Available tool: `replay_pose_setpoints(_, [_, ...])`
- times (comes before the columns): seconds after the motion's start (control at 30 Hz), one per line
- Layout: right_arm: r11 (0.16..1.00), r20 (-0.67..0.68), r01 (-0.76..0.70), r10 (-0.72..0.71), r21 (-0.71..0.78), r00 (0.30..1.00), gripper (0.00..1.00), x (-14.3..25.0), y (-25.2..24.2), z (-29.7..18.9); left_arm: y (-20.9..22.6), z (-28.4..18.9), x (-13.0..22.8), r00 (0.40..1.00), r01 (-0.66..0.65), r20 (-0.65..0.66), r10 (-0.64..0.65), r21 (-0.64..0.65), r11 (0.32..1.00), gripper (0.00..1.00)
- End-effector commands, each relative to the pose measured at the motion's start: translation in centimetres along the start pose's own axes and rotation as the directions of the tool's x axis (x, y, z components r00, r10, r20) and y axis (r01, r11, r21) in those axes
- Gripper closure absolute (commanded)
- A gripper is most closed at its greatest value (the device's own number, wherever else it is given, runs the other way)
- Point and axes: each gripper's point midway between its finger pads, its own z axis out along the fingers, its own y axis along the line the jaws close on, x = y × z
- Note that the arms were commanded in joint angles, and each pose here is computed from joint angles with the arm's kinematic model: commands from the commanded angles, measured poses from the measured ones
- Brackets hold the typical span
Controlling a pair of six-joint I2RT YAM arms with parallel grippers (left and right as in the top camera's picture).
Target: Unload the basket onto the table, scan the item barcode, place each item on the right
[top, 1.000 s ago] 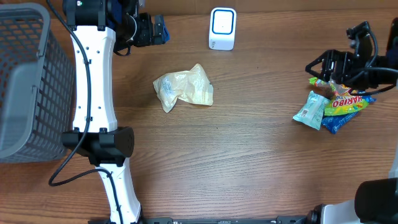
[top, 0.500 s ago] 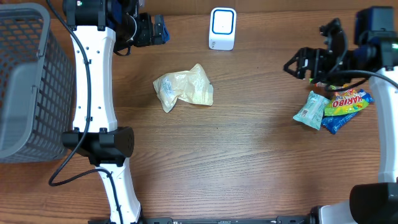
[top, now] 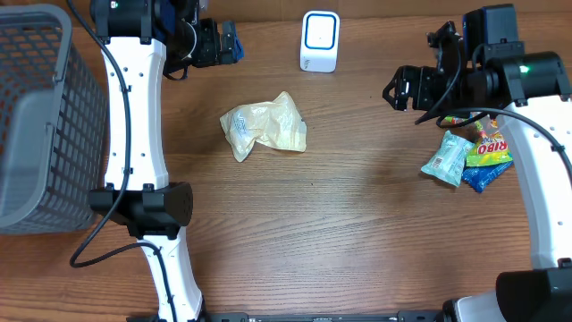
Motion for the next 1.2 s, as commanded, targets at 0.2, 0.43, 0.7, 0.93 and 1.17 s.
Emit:
replay_pose_setpoints(0.2, [1.0, -0.04, -0.022, 0.022, -0.014, 0.999, 0.05, -0.6, 0.1, 2.6, -0.9, -1.2, 0.0, 1.0, -0.012, 0.024, 0.012, 0.008, 1.0, 0.0])
replay_pose_setpoints(0.43, [0.998, -0.054, 0.03, -0.033, -0.058, 0.998, 0.05, -0.8, 2.5, 5.3, -0.9, -1.2, 0.0, 1.0, -0.012, 0.024, 0.012, 0.008, 1.0, 0.0])
replay_pose_setpoints(0.7, [0.99, -0.068, 0.078, -0.087, -0.117, 0.994, 0.05, -0.5, 7.1, 11.1, -0.9, -1.2, 0.0, 1.0, -0.012, 0.024, 0.012, 0.008, 1.0, 0.0])
replay_pose_setpoints(0.93, [0.982, -0.084, -0.098, 0.085, -0.16, 0.993, 0.04, -0.5, 10.8, 17.4, -0.9, -1.2, 0.1, 1.0, -0.012, 0.024, 0.012, 0.008, 1.0, 0.0])
replay_pose_setpoints(1.17, [0.967, -0.117, -0.238, 0.227, -0.092, 0.967, 0.03, 0.9, 10.7, 21.8, -0.9, -1.2, 0.0, 1.0, -0.012, 0.024, 0.012, 0.008, 1.0, 0.0])
